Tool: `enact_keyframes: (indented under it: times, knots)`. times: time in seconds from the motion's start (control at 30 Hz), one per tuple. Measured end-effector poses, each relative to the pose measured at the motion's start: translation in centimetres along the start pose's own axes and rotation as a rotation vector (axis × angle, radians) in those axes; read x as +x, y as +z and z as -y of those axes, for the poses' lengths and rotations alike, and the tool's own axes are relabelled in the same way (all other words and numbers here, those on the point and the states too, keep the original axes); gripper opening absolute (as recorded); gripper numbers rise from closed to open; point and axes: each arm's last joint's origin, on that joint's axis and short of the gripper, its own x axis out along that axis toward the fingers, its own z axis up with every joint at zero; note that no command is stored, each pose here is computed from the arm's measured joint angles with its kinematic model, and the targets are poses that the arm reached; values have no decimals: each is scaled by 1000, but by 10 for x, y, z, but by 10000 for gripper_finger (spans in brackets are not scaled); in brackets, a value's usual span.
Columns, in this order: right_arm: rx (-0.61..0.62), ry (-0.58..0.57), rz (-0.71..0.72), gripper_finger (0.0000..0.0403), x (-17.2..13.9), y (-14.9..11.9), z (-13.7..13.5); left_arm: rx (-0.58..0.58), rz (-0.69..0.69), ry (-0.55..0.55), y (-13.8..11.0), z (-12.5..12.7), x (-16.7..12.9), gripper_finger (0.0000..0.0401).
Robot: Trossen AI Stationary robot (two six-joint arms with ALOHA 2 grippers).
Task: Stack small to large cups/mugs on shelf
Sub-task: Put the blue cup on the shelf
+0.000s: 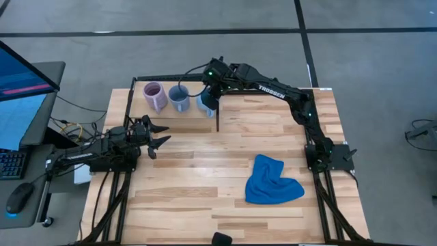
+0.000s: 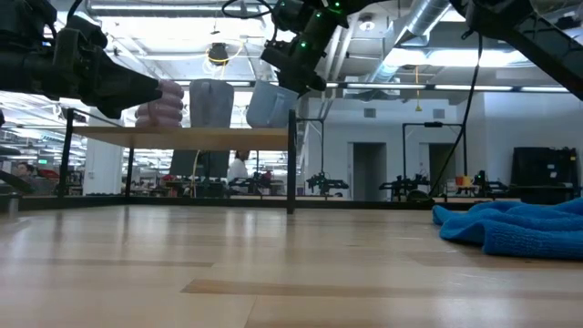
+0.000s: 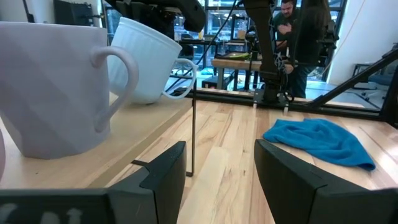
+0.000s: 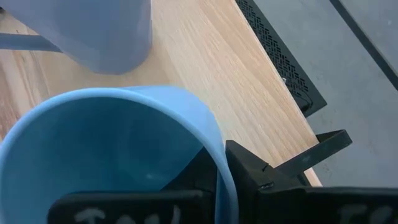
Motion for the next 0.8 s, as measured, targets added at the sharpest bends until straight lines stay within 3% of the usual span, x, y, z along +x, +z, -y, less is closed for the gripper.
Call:
enact_keyframes:
  times: [0.33,0.8]
  knots:
    - [0,1,1,51,0,0,-1,0,0,0,0,0,0,180]
    - [1,1,12,104,0,1,0,1,0,0,0,0,0,180]
